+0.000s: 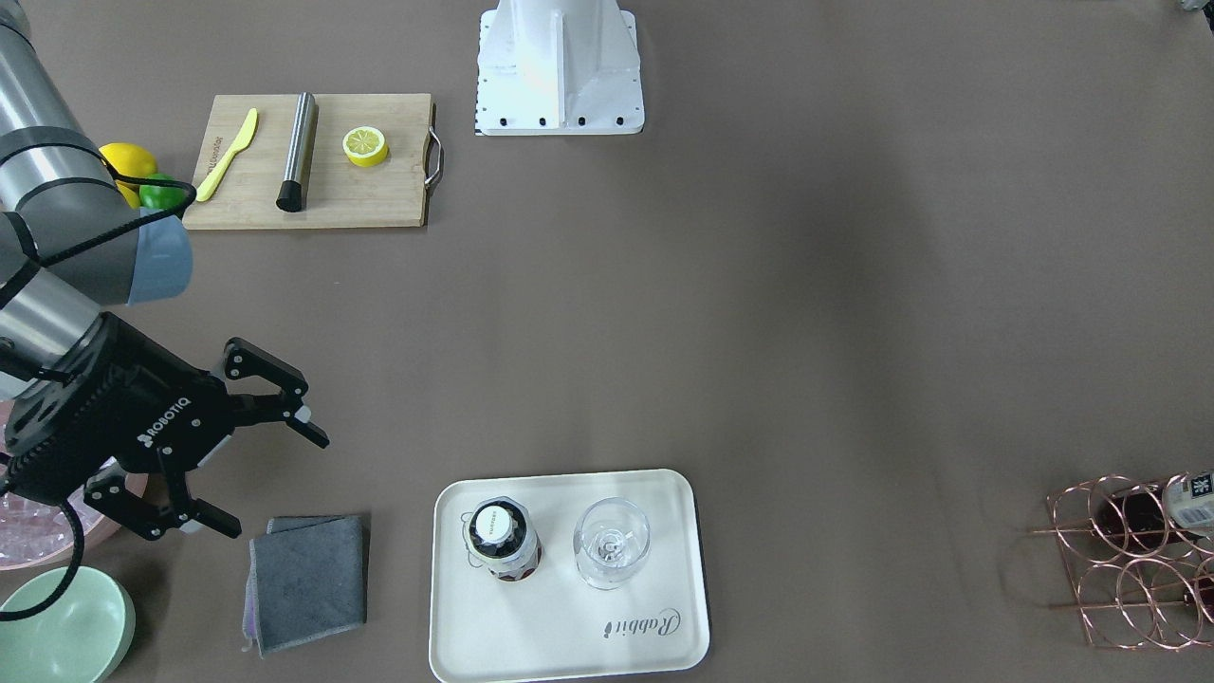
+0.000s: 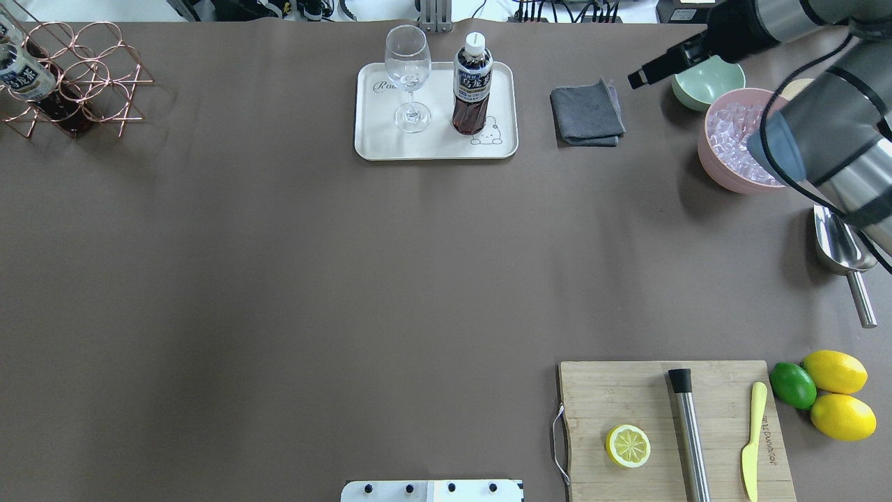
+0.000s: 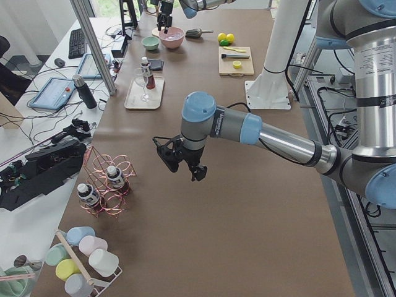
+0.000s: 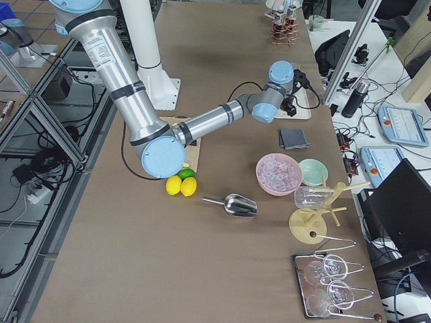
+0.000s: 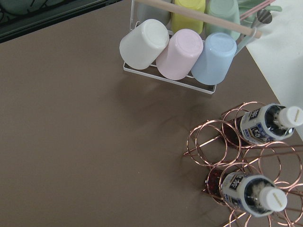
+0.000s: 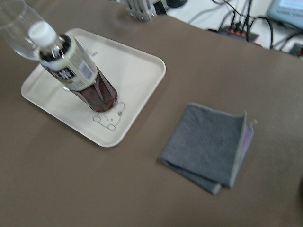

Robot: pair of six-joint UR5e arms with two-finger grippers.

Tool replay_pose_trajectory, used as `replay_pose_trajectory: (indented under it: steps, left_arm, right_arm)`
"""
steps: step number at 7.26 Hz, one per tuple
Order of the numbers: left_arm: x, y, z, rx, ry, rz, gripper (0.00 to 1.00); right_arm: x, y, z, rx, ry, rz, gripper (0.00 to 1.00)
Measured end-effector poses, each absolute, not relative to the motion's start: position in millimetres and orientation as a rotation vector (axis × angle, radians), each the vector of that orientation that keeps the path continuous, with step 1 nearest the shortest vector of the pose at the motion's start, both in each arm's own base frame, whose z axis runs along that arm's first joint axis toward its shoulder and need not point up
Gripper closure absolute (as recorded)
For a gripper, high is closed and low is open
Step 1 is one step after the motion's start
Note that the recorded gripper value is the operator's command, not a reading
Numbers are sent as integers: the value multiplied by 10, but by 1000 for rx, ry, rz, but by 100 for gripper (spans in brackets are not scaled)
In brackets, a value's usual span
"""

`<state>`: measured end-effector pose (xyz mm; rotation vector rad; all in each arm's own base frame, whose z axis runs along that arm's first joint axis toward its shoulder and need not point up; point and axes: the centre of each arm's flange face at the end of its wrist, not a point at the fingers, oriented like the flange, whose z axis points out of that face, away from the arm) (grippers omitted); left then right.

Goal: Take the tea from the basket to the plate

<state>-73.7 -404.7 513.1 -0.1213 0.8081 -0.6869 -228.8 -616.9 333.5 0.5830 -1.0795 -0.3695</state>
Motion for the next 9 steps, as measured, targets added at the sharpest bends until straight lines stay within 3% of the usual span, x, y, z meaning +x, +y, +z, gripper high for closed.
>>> replay_pose_trajectory:
  steps: [4, 9]
  left_arm:
    - [-835, -3517, 6364, -3, 800, -376, 3]
    - [-383, -3351, 6526, -67, 798, -234, 4]
  right_arm:
    - [-1278, -5351, 4542, 194, -877, -124, 0]
    - [66, -4843, 6209, -2, -753, 104, 0]
